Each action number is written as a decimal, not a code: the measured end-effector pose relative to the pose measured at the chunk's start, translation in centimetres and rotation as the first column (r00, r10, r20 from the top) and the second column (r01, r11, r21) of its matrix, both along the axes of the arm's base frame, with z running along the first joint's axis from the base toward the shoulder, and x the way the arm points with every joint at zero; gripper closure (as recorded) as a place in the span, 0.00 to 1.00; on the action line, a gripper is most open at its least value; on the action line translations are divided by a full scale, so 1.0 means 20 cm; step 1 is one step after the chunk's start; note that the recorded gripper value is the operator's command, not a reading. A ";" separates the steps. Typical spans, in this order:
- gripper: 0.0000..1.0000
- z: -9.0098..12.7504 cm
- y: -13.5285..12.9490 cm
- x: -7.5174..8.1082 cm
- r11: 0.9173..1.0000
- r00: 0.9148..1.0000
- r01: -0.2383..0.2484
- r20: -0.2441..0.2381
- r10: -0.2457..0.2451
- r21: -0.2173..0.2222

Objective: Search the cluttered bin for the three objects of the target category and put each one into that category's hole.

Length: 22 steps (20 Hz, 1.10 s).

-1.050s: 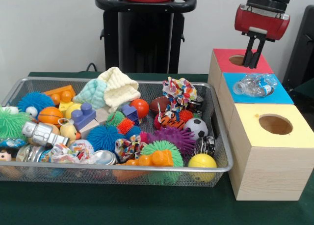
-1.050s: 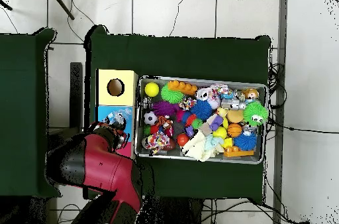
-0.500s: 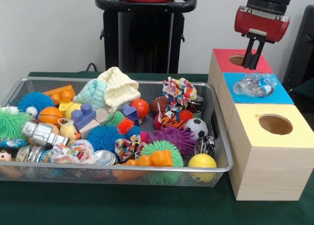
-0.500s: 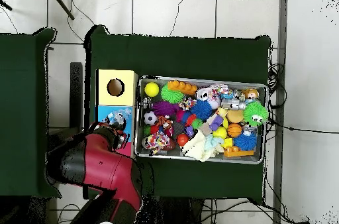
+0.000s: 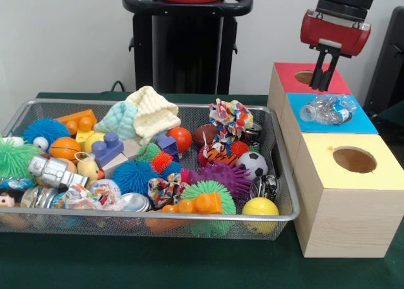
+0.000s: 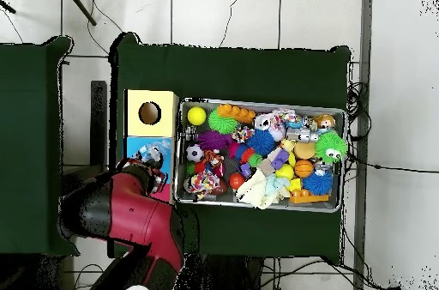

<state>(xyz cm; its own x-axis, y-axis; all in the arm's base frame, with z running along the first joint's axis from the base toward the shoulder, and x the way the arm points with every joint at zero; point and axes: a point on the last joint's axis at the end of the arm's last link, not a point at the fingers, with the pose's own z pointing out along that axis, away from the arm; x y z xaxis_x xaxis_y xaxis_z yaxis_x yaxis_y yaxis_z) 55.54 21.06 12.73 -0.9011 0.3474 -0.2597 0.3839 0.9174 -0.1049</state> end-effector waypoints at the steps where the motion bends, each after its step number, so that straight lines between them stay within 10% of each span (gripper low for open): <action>1: 1.00 -0.01 0.00 0.00 1.000 1.000 0.001 -0.002 -0.001 -0.001; 22: 1.00 -0.13 0.12 -0.07 1.000 0.999 -0.004 -0.035 0.004 0.001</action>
